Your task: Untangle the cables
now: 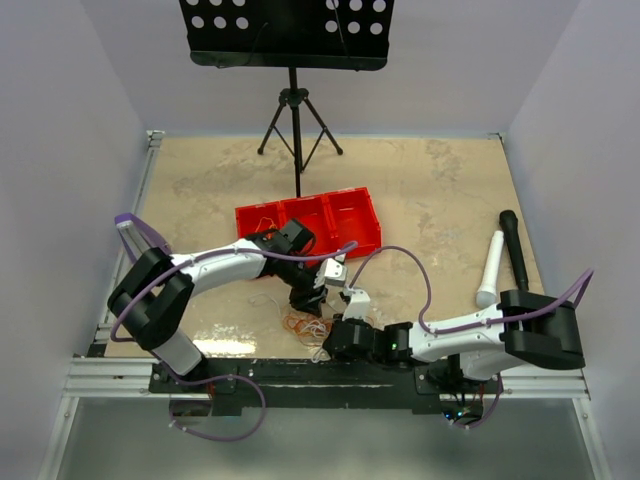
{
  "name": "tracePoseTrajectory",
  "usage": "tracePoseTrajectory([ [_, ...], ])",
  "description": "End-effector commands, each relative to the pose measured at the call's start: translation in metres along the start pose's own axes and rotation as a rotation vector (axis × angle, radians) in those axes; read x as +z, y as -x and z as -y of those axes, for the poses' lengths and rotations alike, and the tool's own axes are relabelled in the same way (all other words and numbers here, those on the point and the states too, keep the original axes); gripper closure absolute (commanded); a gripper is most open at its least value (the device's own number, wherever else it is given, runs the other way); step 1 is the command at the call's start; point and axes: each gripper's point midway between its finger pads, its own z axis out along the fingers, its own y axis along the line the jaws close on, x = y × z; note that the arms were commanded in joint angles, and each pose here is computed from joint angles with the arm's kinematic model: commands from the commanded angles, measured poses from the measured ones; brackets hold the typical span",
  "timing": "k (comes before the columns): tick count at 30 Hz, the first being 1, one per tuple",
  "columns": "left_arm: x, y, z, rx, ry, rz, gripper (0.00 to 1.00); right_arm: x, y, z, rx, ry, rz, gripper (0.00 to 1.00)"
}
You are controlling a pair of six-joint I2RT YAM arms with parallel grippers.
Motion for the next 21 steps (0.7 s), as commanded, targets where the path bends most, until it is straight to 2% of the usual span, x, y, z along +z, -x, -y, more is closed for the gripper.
tracePoseTrajectory([
  [1,0.001,0.017,-0.022,-0.014,0.13,0.076,0.54,-0.003,0.007,0.0,0.02,-0.013,0.04,0.84],
  [7,-0.001,0.024,-0.039,0.015,0.205,0.094,0.57,-0.004,0.007,-0.001,0.019,-0.007,0.042,0.84],
  [21,0.0,0.003,-0.005,0.025,0.082,0.029,0.59,-0.005,0.009,-0.002,0.024,-0.002,0.053,0.85],
])
